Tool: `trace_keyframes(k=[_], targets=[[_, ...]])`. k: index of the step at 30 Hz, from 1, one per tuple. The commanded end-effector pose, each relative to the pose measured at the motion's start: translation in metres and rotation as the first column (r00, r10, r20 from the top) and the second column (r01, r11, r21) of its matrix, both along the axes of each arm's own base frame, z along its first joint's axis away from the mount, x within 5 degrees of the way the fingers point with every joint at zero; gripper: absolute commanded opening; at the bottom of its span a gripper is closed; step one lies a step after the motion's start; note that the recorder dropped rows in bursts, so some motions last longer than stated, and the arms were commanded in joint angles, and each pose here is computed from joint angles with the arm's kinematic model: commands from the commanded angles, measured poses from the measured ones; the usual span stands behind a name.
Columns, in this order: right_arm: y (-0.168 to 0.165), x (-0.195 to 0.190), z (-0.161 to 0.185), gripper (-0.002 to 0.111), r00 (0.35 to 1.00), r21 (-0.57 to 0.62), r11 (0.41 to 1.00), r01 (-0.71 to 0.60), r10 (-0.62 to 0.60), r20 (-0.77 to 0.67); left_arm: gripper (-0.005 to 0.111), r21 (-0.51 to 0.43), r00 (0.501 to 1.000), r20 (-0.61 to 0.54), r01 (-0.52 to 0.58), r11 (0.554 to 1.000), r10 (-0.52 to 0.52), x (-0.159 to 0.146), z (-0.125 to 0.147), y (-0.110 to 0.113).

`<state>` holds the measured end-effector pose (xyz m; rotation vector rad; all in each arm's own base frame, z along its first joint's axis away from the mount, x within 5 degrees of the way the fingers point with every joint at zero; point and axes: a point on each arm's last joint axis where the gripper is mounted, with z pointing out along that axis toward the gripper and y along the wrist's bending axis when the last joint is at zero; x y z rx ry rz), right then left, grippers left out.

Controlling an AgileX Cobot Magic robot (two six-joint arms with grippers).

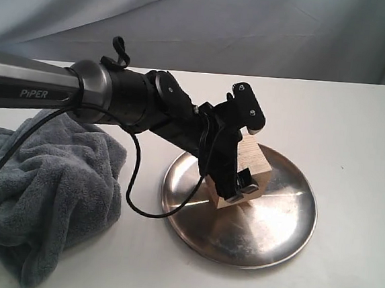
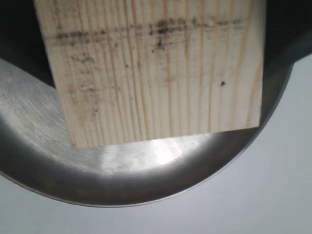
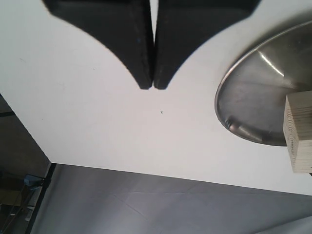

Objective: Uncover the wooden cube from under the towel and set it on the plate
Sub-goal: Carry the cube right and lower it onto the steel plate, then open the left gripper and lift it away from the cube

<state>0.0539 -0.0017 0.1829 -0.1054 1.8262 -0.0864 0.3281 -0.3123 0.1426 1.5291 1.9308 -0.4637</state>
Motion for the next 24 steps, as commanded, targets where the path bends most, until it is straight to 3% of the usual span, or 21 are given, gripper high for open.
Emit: trace_keyframes(k=[1, 11, 19, 22, 24], targets=[[-0.001, 0.0, 0.0, 0.0, 1.0, -0.006, 1.0, 0.009, -0.009, 0.005, 0.0, -0.049, 0.999, 0.004, -0.036, 0.998, 0.037, 0.002, 0.01, -0.004], [-0.001, 0.0, 0.0, 0.0, 1.0, -0.006, 1.0, 0.009, -0.009, 0.005, 0.0, -0.043, 0.997, -0.042, -0.073, 0.996, 0.071, 0.005, -0.009, -0.004], [-0.001, 0.0, 0.0, 0.0, 1.0, -0.006, 1.0, 0.009, -0.009, 0.005, 0.001, -0.056, 0.994, -0.038, -0.106, 0.993, 0.104, 0.007, -0.009, -0.004], [-0.001, 0.0, 0.0, 0.0, 1.0, -0.006, 1.0, 0.009, -0.009, 0.005, 0.007, -0.057, 0.994, -0.039, -0.108, 0.993, 0.106, 0.007, -0.008, -0.004], [-0.001, 0.0, 0.0, 0.0, 1.0, -0.006, 1.0, 0.009, -0.009, 0.005, 0.019, -0.057, 0.994, -0.045, -0.103, 0.993, 0.1, 0.007, -0.009, -0.004]])
